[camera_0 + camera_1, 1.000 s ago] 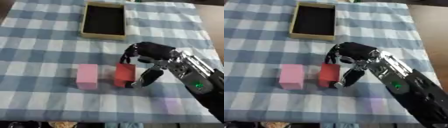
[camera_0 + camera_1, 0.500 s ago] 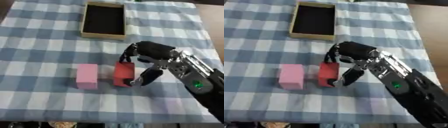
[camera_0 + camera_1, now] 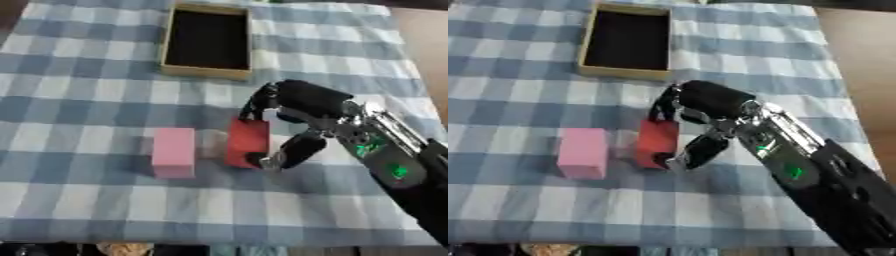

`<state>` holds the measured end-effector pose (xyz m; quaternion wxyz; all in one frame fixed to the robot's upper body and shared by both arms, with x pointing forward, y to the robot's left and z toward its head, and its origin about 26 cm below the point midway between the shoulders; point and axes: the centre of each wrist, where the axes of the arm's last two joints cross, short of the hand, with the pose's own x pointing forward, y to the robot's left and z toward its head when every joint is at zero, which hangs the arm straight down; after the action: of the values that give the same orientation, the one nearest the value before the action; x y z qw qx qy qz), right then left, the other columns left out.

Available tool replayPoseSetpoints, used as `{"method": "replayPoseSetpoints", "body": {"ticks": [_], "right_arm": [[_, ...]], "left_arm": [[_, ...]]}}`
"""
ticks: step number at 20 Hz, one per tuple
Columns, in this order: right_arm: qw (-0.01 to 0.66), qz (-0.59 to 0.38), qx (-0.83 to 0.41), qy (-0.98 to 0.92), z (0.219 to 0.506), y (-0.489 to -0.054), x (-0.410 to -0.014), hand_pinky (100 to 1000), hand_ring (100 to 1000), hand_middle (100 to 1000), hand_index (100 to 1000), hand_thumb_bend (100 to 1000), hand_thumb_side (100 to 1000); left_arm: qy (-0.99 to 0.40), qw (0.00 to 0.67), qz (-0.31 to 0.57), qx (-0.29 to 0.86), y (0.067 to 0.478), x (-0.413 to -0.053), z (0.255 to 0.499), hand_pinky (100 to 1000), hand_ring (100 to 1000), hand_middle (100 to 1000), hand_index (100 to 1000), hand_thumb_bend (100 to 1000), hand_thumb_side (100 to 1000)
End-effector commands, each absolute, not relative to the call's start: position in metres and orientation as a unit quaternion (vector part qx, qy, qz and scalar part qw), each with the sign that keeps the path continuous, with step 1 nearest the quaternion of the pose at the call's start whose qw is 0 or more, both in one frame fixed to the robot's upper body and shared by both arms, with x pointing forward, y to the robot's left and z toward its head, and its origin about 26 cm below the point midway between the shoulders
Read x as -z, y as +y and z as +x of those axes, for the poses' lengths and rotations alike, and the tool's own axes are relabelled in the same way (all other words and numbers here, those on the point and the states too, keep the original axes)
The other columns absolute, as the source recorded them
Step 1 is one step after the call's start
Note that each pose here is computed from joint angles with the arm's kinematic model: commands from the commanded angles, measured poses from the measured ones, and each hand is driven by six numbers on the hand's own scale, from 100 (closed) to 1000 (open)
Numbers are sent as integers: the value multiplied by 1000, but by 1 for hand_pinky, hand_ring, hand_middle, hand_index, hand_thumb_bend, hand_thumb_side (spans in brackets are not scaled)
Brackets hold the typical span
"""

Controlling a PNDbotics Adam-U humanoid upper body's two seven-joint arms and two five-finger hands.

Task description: Pick up objects on the table and place them in the box.

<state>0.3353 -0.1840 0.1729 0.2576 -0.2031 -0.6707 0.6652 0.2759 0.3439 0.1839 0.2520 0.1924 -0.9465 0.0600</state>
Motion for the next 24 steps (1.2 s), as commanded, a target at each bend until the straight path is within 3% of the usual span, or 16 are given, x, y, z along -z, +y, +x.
{"method": "replayPoseSetpoints", "body": {"ticks": [1,6,7,8,11,24], "right_arm": [[241,-218,-654,-683,335,-188,-186,703,622,418,580,344,342],[222,-226,-643,-698,339,-185,-198,703,623,416,579,345,308],[218,-227,-642,-699,340,-184,-201,703,624,417,581,307,310],[211,-230,-642,-700,341,-183,-205,704,625,420,583,343,292],[192,-240,-642,-702,347,-179,-218,703,626,425,588,336,275],[169,-260,-632,-710,374,-155,-282,696,621,424,587,267,281]], "left_arm": [[-951,237,194,-50,345,-193,274,633,528,567,785,100,937],[-951,238,194,-49,345,-193,274,633,530,568,785,100,936],[-951,238,193,-48,345,-193,274,633,531,568,785,100,936],[-951,238,193,-48,345,-193,274,633,531,568,785,100,935],[-951,238,194,-47,346,-193,273,633,532,569,785,100,935],[-951,237,194,-47,346,-194,273,632,532,570,785,100,935]]}}
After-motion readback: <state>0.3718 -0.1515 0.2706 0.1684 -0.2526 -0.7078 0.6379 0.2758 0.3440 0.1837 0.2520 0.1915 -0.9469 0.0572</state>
